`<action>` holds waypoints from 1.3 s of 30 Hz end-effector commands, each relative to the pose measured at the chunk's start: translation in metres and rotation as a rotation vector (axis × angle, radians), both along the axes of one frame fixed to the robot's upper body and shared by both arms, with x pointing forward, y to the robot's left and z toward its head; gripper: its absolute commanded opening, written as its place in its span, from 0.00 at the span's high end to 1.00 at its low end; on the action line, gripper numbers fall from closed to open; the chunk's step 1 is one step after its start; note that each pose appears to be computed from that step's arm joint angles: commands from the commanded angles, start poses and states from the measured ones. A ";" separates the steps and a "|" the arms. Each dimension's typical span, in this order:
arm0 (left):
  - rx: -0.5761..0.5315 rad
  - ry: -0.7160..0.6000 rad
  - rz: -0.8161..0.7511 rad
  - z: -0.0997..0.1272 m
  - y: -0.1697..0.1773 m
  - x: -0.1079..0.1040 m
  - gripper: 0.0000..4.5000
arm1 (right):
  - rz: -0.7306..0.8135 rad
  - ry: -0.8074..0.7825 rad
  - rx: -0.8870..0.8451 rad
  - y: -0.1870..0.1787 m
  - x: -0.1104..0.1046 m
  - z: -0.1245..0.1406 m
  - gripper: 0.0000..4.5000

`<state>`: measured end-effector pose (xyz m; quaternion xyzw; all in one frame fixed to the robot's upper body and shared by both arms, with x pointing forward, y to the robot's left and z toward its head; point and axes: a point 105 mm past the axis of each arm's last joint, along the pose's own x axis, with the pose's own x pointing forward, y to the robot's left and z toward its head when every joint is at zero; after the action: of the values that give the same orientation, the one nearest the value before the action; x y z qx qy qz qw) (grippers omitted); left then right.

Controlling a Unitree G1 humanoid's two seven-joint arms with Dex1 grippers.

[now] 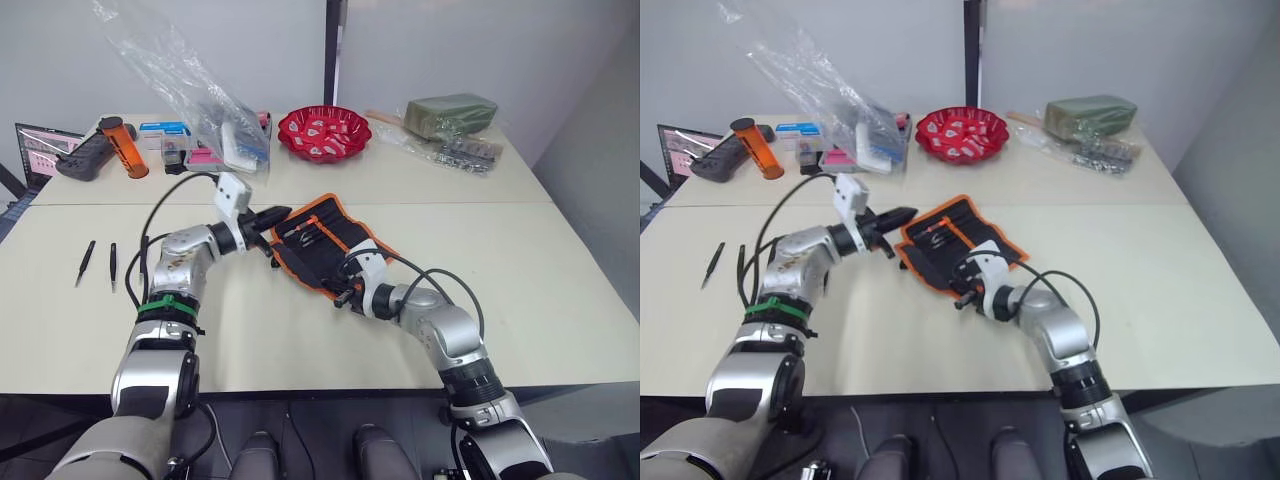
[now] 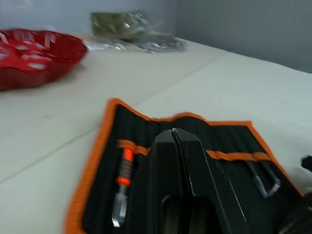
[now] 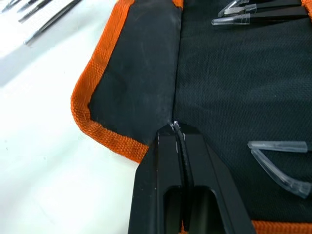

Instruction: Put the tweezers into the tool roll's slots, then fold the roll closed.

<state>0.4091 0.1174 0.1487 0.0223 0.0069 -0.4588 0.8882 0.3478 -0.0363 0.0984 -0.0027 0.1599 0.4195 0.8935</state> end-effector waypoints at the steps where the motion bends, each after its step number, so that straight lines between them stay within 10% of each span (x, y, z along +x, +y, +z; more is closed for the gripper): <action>1: 0.075 0.016 -0.049 -0.011 -0.011 -0.008 1.00 | 0.016 -0.036 0.028 0.008 0.002 0.012 1.00; 19: 0.216 0.155 0.103 -0.079 0.021 -0.011 1.00 | 0.041 0.219 -0.087 -0.003 -0.024 -0.060 1.00; 33: 0.117 0.133 0.207 -0.052 0.048 0.006 1.00 | 0.014 0.248 -0.070 -0.007 -0.030 -0.070 1.00; 39: 0.058 0.052 0.143 -0.025 0.044 0.004 1.00 | 0.061 0.113 0.043 0.002 -0.027 -0.033 1.00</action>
<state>0.4120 0.1617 0.1052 0.0377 0.0800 -0.3868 0.9179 0.3289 -0.0338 0.0780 0.0201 0.1785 0.4429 0.8784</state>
